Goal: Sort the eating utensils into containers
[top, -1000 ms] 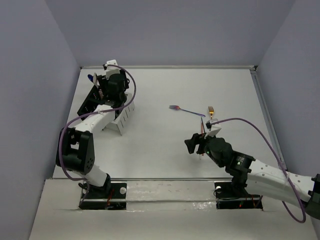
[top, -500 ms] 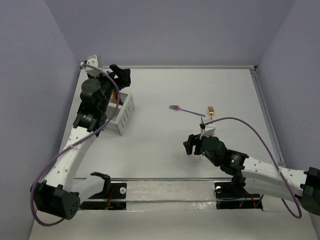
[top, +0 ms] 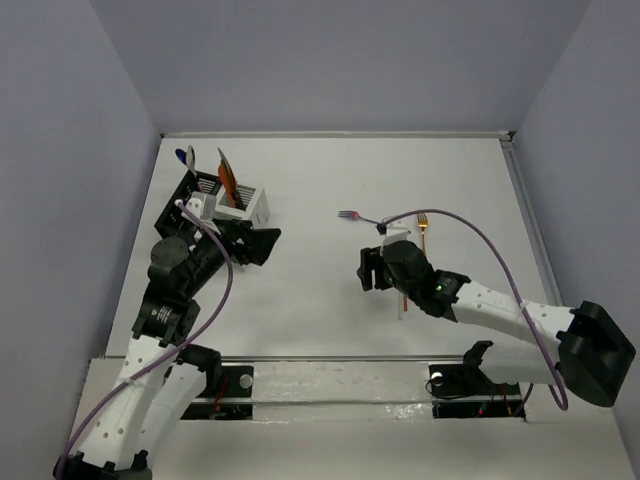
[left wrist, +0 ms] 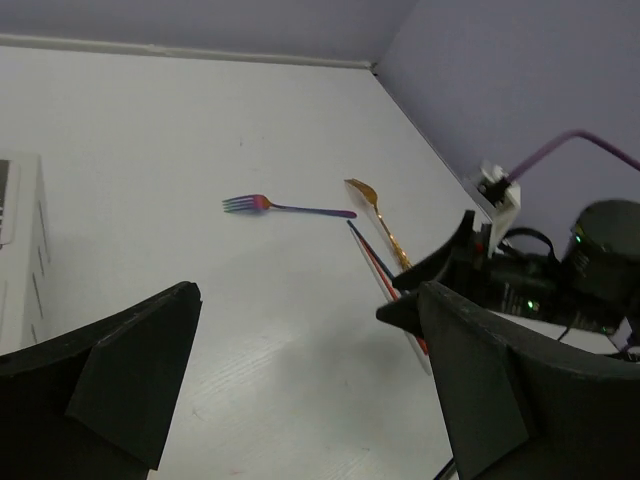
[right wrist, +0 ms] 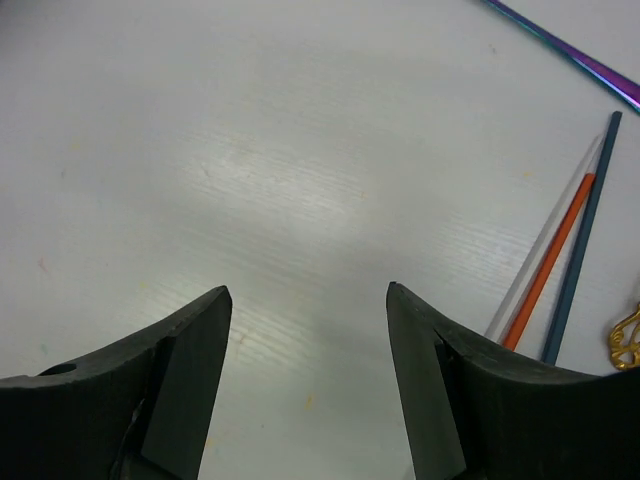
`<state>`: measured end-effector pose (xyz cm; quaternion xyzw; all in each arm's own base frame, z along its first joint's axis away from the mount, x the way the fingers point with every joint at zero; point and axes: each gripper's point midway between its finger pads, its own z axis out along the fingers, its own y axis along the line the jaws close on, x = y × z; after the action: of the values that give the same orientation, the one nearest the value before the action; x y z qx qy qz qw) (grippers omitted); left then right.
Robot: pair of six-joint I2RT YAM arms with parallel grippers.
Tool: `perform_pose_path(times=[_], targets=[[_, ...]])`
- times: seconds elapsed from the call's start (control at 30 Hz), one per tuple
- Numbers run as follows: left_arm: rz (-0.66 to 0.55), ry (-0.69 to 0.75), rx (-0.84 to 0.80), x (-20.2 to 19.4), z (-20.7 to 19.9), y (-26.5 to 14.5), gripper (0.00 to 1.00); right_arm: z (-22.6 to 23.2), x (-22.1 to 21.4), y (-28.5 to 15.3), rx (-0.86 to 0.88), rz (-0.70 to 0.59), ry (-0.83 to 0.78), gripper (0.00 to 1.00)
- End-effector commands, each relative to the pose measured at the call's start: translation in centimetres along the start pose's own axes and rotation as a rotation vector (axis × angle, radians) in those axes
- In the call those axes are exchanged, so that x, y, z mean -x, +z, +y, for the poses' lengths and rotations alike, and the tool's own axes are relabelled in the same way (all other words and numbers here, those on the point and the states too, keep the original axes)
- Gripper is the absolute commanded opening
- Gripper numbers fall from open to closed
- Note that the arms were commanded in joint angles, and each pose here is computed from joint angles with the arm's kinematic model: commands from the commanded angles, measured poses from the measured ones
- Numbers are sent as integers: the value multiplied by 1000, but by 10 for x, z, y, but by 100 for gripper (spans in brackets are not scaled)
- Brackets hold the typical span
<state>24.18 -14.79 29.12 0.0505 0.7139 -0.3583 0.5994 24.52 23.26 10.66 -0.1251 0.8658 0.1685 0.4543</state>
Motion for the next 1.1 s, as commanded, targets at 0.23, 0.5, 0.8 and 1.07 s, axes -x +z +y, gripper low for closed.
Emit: perform_pose_path(times=[0.23,0.5,0.8,1.07], targets=[[17,59,-170,-2,-33,-10,92,-45,49,47,-50,122,-148,67],[1,82,-120,1,-39,-16,96,-67,71,102,-7,207,-271,64],[0,90,-144,0,-47,-20,97,-76,74,152,21,299,-348,65],[-10,91,-136,2,-46,-21,97,-80,58,181,60,374,-392,64]])
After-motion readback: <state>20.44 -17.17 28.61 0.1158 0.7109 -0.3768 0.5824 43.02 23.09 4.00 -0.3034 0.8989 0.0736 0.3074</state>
